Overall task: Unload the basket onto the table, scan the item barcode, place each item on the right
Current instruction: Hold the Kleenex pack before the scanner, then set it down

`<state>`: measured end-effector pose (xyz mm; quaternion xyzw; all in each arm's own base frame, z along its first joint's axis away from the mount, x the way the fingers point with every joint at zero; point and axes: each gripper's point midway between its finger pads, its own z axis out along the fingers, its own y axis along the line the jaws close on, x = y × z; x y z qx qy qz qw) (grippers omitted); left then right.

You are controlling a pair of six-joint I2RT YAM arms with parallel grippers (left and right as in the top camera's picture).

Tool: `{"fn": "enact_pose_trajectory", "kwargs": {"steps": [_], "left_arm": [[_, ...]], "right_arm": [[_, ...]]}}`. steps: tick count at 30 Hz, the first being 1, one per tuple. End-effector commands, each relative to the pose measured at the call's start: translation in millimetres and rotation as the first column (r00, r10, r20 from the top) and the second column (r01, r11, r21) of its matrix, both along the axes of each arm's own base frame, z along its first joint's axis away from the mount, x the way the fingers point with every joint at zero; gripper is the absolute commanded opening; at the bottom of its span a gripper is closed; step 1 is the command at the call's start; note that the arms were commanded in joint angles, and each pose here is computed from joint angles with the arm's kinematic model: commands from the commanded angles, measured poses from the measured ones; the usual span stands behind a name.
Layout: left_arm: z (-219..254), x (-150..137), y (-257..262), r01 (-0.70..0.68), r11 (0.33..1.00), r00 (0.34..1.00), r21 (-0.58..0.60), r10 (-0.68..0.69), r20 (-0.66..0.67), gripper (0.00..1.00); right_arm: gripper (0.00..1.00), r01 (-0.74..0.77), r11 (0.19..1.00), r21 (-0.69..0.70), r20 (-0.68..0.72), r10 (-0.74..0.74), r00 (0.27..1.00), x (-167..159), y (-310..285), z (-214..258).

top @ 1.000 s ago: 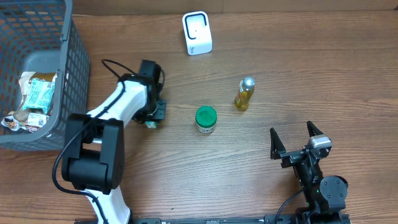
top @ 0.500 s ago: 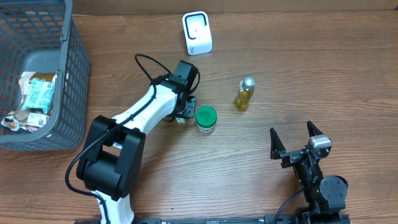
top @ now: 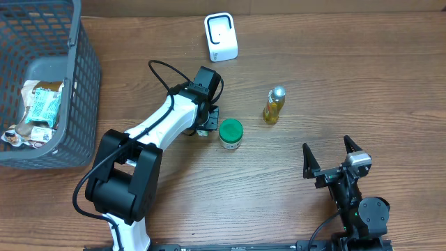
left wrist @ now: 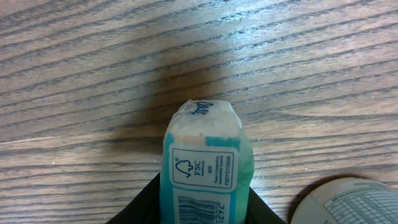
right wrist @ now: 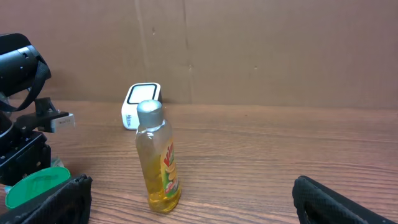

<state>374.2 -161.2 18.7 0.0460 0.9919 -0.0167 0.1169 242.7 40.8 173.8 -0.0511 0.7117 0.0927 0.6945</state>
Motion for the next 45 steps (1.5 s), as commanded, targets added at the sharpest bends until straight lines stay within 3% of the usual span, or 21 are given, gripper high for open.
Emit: {"fn": "enact_pose_trajectory", "kwargs": {"steps": [1,3,8,16,20,24,26,27,34,39,45], "left_arm": [[2.2,8.5,0.7,-0.021,1.000,1.000,0.001,0.021,0.020,0.36],[2.5,9.2,0.1,-0.021,1.000,1.000,-0.001,0.021,0.023,0.38],[2.7,10.1,0.0,-0.021,1.000,0.999,-0.002,0.021,0.027,0.57],[2.6,11.0,-0.5,-0.039,0.999,0.999,-0.009,0.040,0.030,0.59],[2.3,10.9,-0.7,-0.042,0.999,0.999,-0.011,0.043,0.029,0.50],[2.4,11.9,-1.3,-0.042,0.999,0.999,-0.013,0.042,0.033,0.48],[2.4,12.3,-1.7,-0.041,0.999,0.999,-0.014,0.042,0.035,0.42],[1.6,13.1,-2.8,-0.040,0.999,0.999,-0.018,0.041,0.036,0.29],[1.3,15.7,-5.6,-0.041,0.999,0.998,-0.033,0.043,0.043,0.20],[3.5,22.1,-8.6,-0.040,0.998,0.997,-0.047,0.043,0.070,0.19],[3.7,22.6,-9.1,-0.039,0.998,0.996,-0.049,0.043,0.072,0.34]], "right_arm": [[1.00,0.003,1.000,-0.004,0.005,-0.003,1.000,0.2,-0.7,-1.9],[1.00,0.003,1.000,-0.004,0.005,-0.003,1.000,0.2,-0.7,-1.9],[1.00,0.003,1.000,-0.004,0.005,-0.003,1.000,0.2,-0.7,-1.9],[1.00,0.003,1.000,-0.004,0.005,-0.003,1.000,0.2,-0.7,-1.9],[1.00,0.003,1.000,-0.004,0.005,-0.003,1.000,0.2,-0.7,-1.9],[1.00,0.003,1.000,-0.005,0.005,-0.003,1.000,0.2,-0.7,-1.9],[1.00,0.003,1.000,-0.005,0.005,-0.003,1.000,0.2,-0.7,-1.9],[1.00,0.003,1.000,-0.005,0.005,-0.003,1.000,0.2,-0.7,-1.9],[1.00,0.003,1.000,-0.005,0.005,-0.003,1.000,0.2,-0.7,-1.9],[1.00,0.003,1.000,-0.004,0.005,-0.003,1.000,0.2,-0.7,-1.9],[1.00,0.003,1.000,-0.005,0.005,-0.003,1.000,0.2,-0.7,-1.9]]}}
